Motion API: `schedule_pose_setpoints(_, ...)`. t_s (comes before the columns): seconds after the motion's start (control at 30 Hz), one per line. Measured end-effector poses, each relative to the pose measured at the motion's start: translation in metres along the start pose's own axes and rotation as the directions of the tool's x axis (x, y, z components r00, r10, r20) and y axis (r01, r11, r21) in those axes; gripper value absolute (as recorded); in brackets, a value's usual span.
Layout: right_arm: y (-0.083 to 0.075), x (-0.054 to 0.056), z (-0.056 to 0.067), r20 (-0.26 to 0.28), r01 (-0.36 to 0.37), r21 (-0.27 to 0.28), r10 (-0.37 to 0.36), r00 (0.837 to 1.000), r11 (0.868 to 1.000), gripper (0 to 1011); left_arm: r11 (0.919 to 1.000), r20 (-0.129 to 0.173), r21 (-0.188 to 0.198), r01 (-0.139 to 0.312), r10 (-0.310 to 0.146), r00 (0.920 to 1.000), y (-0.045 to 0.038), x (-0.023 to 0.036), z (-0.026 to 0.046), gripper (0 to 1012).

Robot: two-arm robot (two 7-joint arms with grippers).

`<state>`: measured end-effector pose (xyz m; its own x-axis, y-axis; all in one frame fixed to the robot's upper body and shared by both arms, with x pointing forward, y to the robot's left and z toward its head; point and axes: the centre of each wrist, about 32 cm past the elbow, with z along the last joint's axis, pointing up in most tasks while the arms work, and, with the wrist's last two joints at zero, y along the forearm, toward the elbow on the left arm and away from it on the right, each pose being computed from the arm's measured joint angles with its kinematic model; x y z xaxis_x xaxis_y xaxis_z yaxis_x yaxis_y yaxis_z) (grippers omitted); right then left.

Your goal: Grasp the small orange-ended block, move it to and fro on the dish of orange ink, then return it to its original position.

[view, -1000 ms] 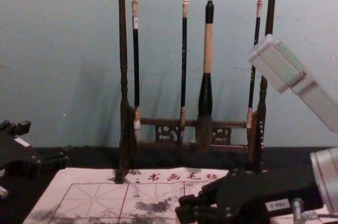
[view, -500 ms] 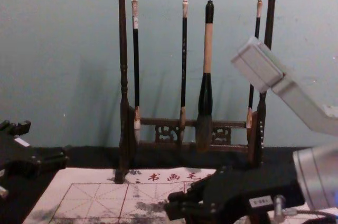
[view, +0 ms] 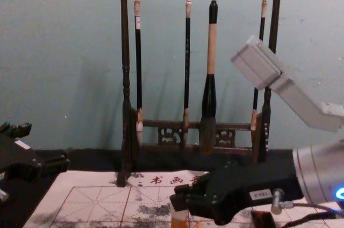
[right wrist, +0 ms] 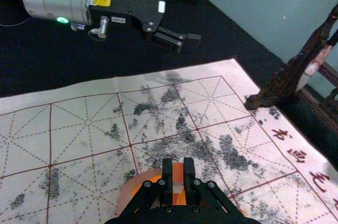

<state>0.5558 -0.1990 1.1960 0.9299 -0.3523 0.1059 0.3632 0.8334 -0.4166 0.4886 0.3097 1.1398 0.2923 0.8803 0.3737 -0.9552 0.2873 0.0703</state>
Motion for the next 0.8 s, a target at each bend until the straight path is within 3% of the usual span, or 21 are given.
schedule_pose_setpoints(0.8,-0.023,0.005,-0.006,0.017,0.007,-0.006,-0.007,1.000,1.000,119,1.0000,0.000,0.000,0.000,0.000,1.0000,0.0000,0.0000,0.0000,1001)
